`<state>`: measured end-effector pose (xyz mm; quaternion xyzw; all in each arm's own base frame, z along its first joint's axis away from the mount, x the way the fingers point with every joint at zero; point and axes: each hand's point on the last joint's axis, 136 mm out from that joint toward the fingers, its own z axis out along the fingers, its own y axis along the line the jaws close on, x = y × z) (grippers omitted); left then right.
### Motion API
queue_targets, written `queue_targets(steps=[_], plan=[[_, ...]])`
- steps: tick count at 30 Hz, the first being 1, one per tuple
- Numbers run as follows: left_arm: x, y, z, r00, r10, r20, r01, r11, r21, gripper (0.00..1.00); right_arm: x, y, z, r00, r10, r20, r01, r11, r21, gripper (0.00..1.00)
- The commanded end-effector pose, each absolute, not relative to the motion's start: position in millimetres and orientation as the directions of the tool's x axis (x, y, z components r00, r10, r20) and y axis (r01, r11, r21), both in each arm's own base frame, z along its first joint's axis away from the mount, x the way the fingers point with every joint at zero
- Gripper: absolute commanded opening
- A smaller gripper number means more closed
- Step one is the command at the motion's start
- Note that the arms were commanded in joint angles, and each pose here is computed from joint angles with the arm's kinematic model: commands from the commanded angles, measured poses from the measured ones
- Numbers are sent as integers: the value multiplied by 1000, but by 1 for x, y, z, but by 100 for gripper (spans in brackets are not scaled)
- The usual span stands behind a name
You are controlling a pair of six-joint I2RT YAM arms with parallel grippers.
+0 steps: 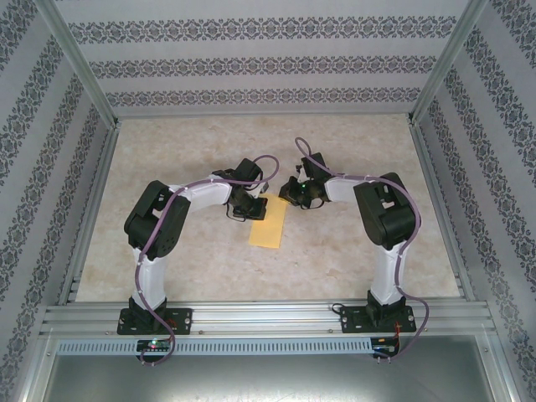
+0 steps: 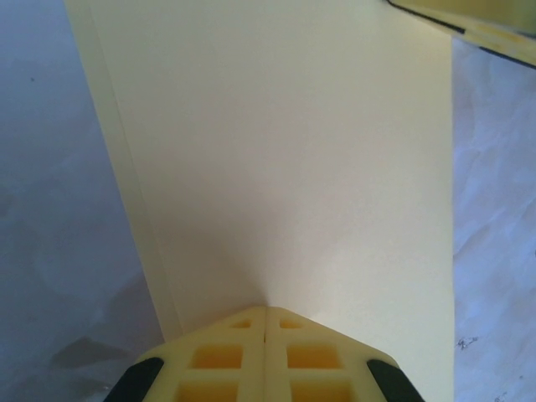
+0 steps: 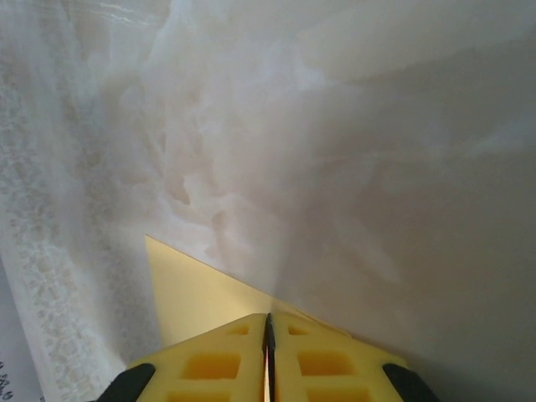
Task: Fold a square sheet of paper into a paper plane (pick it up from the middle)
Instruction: Fold the square sheet of paper in half at the center of the table.
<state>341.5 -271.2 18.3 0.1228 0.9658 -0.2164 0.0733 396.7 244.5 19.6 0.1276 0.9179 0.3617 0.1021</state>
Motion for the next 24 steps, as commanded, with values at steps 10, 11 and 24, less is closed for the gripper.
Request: queue_targets(steps=[10, 11, 24], plan=[[325, -246, 7, -975, 183, -125, 215, 917, -336, 1, 367, 234, 78, -916, 302, -264, 52, 743, 667, 19], [326, -248, 9, -975, 177, -132, 213, 914, -345, 1, 364, 234, 81, -912, 304, -275, 47, 743, 667, 20], [341, -252, 47, -961, 131, -242, 216, 905, -368, 9, 333, 219, 86, -868, 326, -374, 40, 797, 602, 35]])
